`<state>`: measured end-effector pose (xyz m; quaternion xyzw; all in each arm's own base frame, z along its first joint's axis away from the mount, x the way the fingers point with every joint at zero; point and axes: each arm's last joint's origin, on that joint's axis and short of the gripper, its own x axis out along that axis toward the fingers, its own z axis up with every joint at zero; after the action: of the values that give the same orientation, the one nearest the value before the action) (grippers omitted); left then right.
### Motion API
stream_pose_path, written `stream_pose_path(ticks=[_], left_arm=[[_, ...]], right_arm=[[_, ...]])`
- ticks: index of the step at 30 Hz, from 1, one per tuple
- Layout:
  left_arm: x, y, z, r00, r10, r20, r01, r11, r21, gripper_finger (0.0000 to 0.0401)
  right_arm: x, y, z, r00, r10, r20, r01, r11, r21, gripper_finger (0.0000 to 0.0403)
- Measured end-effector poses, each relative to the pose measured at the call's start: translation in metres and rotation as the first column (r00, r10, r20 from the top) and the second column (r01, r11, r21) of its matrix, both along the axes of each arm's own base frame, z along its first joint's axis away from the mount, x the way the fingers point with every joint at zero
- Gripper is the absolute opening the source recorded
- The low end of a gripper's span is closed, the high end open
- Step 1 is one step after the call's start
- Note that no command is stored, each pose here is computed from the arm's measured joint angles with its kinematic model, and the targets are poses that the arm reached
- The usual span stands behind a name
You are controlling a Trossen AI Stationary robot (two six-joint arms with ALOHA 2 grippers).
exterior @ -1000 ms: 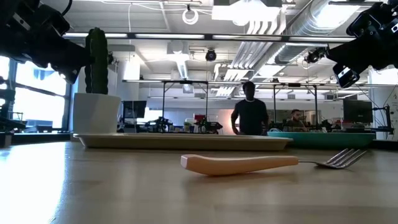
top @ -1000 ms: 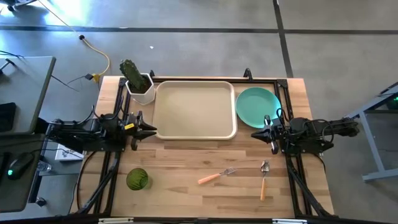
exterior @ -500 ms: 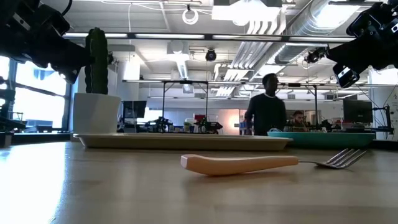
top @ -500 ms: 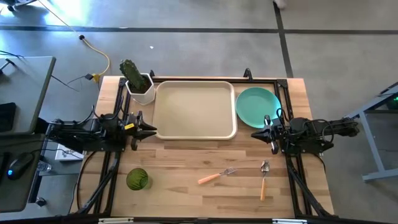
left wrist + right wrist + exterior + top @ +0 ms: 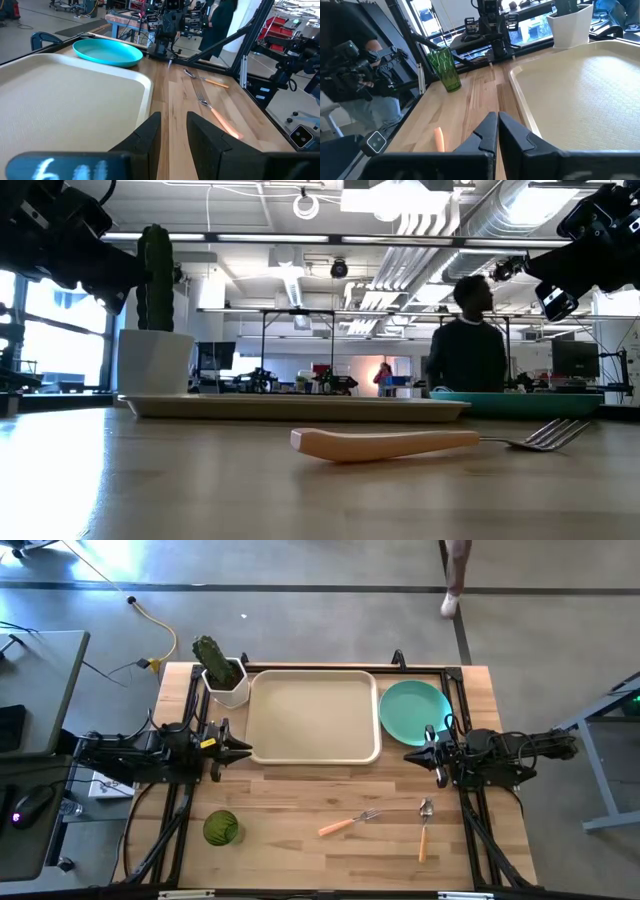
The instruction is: Pick and place plate/cup/fork/spoon on tray
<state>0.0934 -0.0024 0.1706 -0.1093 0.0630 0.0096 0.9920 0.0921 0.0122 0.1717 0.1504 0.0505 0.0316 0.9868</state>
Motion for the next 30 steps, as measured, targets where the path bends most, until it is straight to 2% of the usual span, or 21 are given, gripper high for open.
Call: stream_pose_path(ticks=[22,26,30], left_arm=[[0.0000,0.0000,0.0000,1.000,0.000,0.000,0.000,1.000,0.000,0.0083],[0.0000,0.0014,0.0003,0.999,0.048,0.005,-0.048,0.999,0.005,0.0083],[0.0000,0.0015,0.0005,0.999,0.052,0.006,-0.052,0.999,0.006,0.0083]], right_arm=[[0.0000,0.0000,0.0001,1.000,0.000,0.000,0.000,1.000,0.000,0.0007],[0.0000,0.0000,-0.0001,1.000,0.000,0.000,0.000,1.000,0.000,0.0007],[0.0000,0.0000,0.0000,1.000,0.000,0.000,0.000,1.000,0.000,0.0007]])
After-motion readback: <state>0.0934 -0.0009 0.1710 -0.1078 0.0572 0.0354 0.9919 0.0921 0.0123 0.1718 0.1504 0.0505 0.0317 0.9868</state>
